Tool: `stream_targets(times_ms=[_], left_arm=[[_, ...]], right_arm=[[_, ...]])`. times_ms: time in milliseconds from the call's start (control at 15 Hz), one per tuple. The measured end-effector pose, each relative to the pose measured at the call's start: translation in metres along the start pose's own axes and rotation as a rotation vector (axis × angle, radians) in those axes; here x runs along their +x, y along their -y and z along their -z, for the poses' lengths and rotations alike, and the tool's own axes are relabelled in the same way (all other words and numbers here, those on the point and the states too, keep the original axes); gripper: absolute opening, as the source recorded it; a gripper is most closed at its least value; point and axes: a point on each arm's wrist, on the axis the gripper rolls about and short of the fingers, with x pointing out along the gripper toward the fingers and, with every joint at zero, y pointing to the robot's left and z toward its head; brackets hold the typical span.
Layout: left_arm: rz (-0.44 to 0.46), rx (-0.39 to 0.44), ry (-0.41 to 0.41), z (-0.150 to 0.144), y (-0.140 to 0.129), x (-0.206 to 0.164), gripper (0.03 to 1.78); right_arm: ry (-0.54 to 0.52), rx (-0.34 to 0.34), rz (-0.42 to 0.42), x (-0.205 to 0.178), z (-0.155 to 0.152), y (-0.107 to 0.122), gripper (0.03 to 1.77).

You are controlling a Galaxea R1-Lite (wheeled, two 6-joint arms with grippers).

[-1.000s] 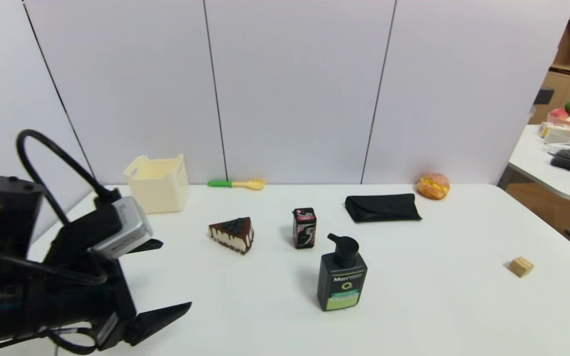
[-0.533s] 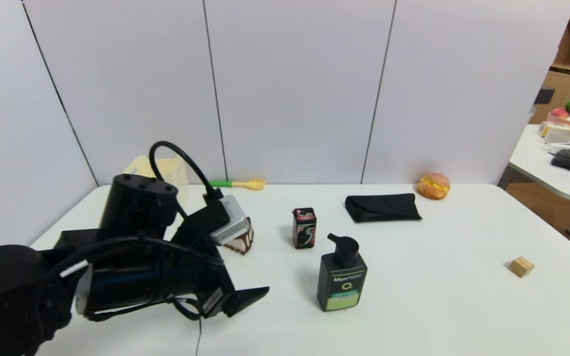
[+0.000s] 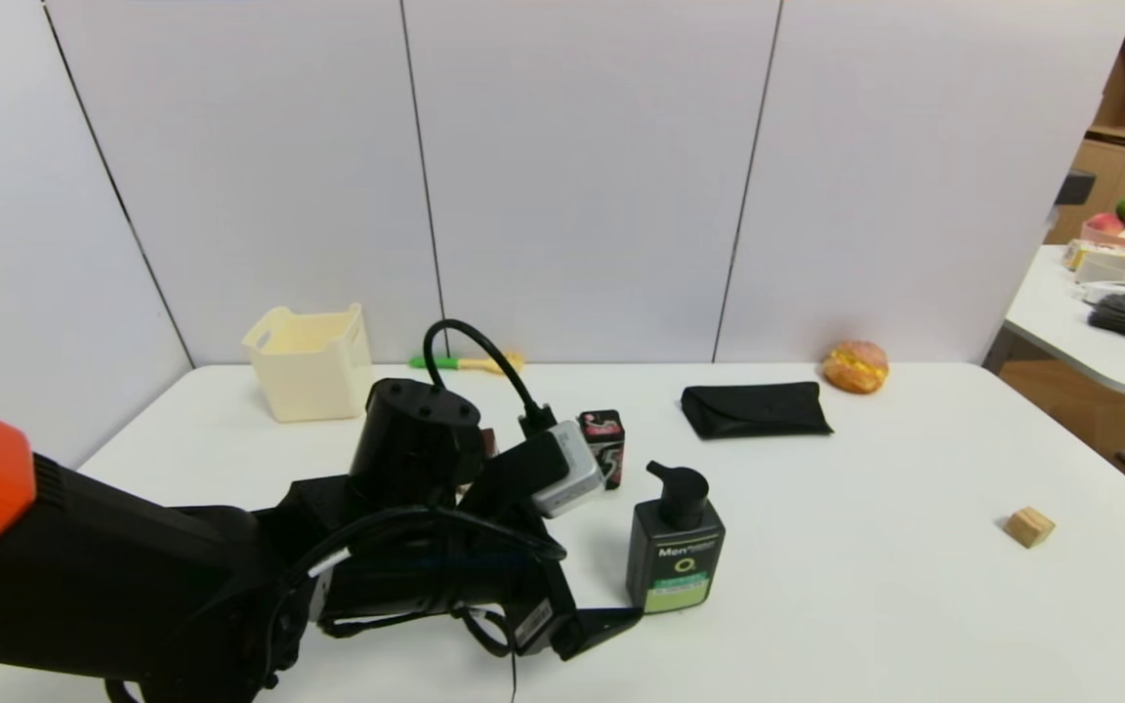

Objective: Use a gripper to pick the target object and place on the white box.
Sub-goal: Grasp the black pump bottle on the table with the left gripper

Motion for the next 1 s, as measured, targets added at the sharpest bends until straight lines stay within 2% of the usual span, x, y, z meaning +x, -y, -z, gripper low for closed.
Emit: stream_targets(times_ms=[467, 1000], left_arm=[[0.046, 0.028, 0.051, -0.005, 0.002, 0.034, 1.69], [0.062, 0.007, 0.080, 0.000, 0.003, 0.069, 1.69]], right_arm=[[0.000, 0.000, 0.000, 0.000, 0.000, 0.000, 1.70], [0.000, 0.000, 0.000, 0.000, 0.000, 0.000, 1.70]])
